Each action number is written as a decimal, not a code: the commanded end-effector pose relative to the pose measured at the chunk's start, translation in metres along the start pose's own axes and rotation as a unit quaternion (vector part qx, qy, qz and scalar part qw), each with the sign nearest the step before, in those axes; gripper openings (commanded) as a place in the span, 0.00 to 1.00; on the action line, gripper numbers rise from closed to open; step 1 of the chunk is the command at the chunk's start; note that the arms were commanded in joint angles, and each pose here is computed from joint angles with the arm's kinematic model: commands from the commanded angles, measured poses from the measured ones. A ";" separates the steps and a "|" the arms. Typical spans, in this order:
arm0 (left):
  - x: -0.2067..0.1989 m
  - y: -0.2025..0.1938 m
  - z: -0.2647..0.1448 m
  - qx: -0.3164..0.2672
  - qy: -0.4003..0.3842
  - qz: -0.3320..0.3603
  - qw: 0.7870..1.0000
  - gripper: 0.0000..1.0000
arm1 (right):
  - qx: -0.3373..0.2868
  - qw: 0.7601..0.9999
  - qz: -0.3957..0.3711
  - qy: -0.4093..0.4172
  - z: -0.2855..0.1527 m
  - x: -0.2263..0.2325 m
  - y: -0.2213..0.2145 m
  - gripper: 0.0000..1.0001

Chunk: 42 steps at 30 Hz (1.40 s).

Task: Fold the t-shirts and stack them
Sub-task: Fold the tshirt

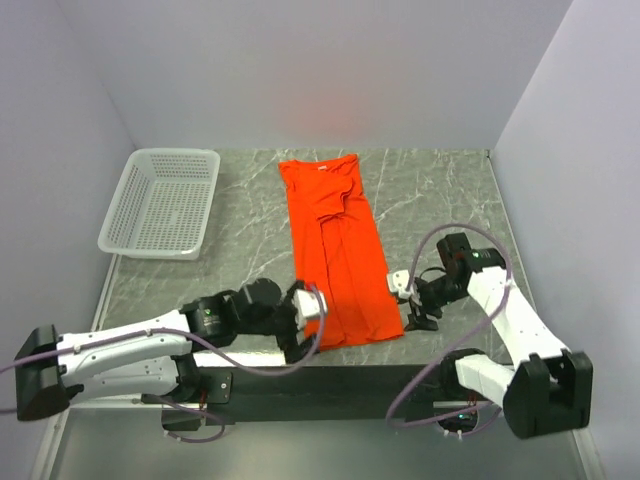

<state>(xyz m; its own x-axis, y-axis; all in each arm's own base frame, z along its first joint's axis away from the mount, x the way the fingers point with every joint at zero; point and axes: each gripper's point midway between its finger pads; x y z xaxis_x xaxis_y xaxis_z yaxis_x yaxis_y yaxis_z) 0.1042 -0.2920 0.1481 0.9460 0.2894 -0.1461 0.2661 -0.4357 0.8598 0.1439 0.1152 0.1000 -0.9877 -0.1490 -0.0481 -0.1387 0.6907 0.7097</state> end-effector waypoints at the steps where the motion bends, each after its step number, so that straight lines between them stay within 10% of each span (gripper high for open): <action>1: -0.002 -0.021 0.012 0.045 0.022 0.060 0.997 0.93 | 0.003 0.999 -0.048 -0.024 -0.003 0.002 0.001 0.71; 18: 0.020 -0.087 0.068 0.161 0.051 0.177 0.970 0.78 | 0.014 0.997 -0.047 -0.057 0.003 0.001 -0.013 0.68; 31: 0.032 -0.100 0.071 0.170 0.073 0.193 0.964 0.19 | 0.044 0.995 -0.086 0.007 0.022 0.025 -0.038 0.67; 42: 0.025 -0.091 0.068 0.148 0.061 0.182 0.970 0.07 | 0.102 0.990 -0.096 0.017 0.049 0.011 -0.048 0.64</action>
<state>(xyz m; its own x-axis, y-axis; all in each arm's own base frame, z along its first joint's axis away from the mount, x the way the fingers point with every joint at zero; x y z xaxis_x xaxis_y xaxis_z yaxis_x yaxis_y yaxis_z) 0.1187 -0.3008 0.0238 0.9612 0.1606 0.2245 -0.0175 -0.7761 0.6303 0.1209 0.1128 0.0373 -0.9286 -0.3539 -0.1120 -0.3517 0.7426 0.5699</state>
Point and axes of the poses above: each gripper's point midway between its finger pads, its own z axis out along the fingers, its own x axis along the line the jaws close on, y = z × x, and after that the axes turned 4 degrees about -z, right-handed
